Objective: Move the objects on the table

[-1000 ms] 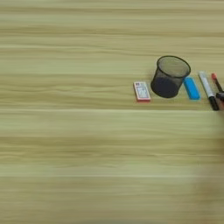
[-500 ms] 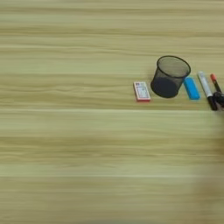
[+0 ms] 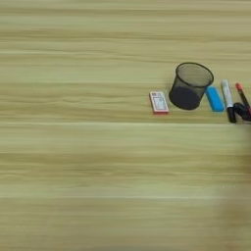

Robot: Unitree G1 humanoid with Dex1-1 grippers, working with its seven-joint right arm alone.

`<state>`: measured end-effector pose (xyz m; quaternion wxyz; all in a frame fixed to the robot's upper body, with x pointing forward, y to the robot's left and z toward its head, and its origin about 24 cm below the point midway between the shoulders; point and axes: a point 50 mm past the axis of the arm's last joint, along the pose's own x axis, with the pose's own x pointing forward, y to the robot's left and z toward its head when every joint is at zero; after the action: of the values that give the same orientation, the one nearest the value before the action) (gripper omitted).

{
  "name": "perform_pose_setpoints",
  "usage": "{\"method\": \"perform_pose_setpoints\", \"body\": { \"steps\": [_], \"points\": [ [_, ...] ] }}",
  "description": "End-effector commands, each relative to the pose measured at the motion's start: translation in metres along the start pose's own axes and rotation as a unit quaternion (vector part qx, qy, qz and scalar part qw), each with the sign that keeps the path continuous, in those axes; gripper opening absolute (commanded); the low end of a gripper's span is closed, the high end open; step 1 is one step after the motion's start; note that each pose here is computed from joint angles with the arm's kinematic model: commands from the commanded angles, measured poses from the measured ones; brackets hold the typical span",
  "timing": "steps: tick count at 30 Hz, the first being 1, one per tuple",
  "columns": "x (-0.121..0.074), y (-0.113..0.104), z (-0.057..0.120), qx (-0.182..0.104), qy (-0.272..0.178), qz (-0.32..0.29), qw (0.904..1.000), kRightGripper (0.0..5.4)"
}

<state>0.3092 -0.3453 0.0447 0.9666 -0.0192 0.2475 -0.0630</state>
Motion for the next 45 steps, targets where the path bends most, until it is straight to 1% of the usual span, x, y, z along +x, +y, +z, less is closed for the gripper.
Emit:
{"method": "perform_pose_setpoints", "body": {
  "steps": [1, 6, 10, 16, 22, 27, 35, 39, 45],
  "points": [
    [-0.012, -0.014, 0.057, -0.04, -0.102, -0.026, 0.9936, 4.49],
    [-0.019, -0.01, 0.065, -0.056, -0.127, -0.025, 0.9901, 5.05],
    [-0.027, -0.005, 0.071, -0.068, -0.146, -0.02, 0.9867, 5.39],
    [-0.036, 0.012, 0.074, -0.085, -0.157, 0.007, 0.9839, 5.39],
    [-0.048, 0.024, 0.073, -0.118, -0.157, 0.021, 0.9804, 5.39],
    [-0.057, 0.034, 0.064, -0.15, -0.144, 0.033, 0.9776, 5.39],
    [-0.063, 0.043, 0.051, -0.18, -0.115, 0.049, 0.9756, 5.39],
    [-0.062, 0.044, 0.046, -0.181, -0.097, 0.053, 0.9773, 5.39],
    [-0.06, 0.046, 0.04, -0.17, -0.076, 0.067, 0.9802, 5.39]
  ]
}}
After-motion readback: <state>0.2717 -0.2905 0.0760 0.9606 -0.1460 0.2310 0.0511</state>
